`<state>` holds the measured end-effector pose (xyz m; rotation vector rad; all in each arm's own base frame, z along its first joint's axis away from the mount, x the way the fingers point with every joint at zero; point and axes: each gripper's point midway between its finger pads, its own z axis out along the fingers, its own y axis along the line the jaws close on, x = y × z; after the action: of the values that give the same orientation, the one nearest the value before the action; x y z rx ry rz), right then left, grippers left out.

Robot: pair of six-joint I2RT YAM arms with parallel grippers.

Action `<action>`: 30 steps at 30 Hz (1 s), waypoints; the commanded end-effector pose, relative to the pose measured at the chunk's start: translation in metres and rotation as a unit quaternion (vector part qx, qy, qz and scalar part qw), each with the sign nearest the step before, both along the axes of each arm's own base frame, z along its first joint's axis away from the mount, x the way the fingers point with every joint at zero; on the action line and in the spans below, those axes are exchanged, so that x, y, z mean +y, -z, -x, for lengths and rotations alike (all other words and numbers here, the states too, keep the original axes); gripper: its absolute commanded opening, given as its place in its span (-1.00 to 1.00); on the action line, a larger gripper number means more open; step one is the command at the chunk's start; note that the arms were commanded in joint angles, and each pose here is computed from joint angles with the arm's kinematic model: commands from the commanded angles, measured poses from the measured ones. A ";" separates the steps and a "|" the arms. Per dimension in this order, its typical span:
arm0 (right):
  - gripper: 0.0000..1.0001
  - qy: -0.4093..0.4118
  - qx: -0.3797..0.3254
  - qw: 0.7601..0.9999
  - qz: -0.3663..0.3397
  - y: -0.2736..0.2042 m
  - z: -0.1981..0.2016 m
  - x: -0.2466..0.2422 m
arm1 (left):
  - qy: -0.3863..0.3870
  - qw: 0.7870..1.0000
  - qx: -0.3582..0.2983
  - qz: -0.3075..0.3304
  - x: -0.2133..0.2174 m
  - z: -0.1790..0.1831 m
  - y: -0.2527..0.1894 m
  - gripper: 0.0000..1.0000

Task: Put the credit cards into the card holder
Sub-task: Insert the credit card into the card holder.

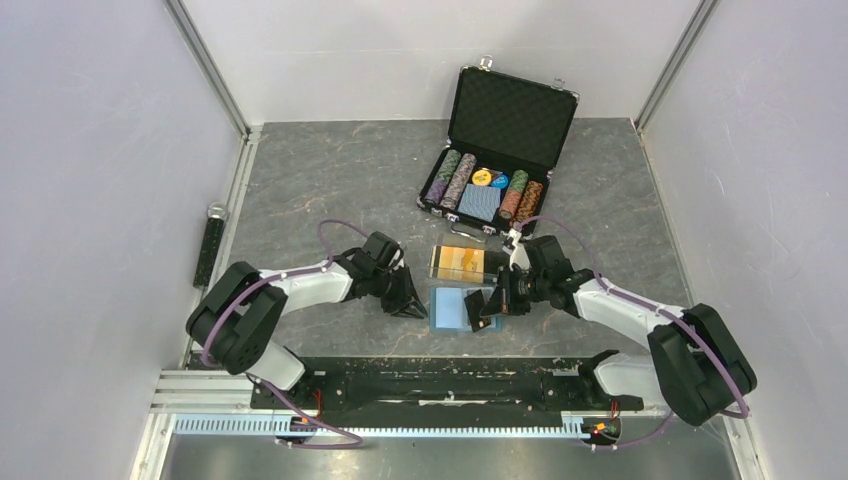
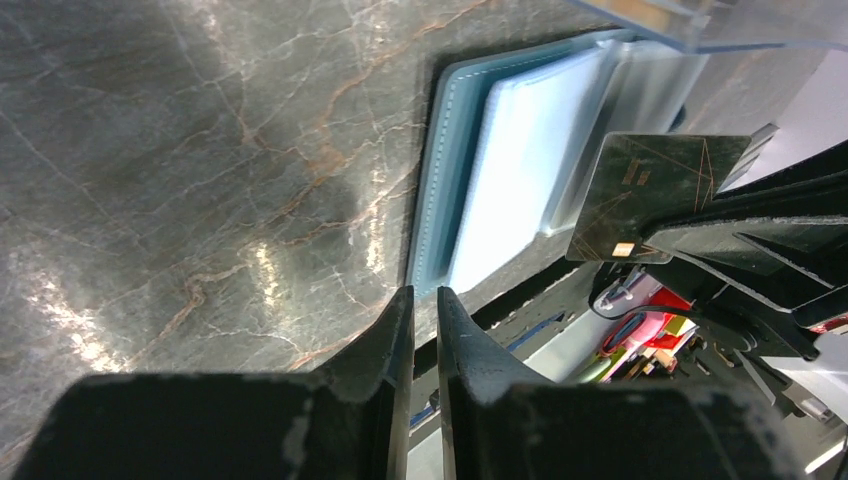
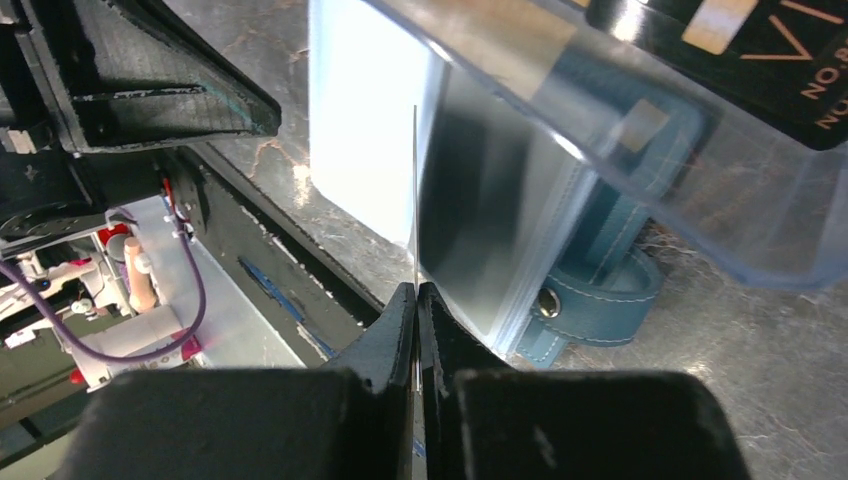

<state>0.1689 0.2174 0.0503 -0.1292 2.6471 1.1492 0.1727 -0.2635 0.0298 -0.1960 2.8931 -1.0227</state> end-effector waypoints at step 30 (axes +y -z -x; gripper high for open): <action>-1.00 0.029 0.012 0.998 0.051 0.027 -0.021 0.008 | 0.061 0.997 0.023 -0.036 -0.002 0.010 0.037 -0.68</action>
<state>0.1792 0.2338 0.0276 -0.0994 2.6972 1.1356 0.1638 -0.2761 0.0117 -0.1055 2.9833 -1.0735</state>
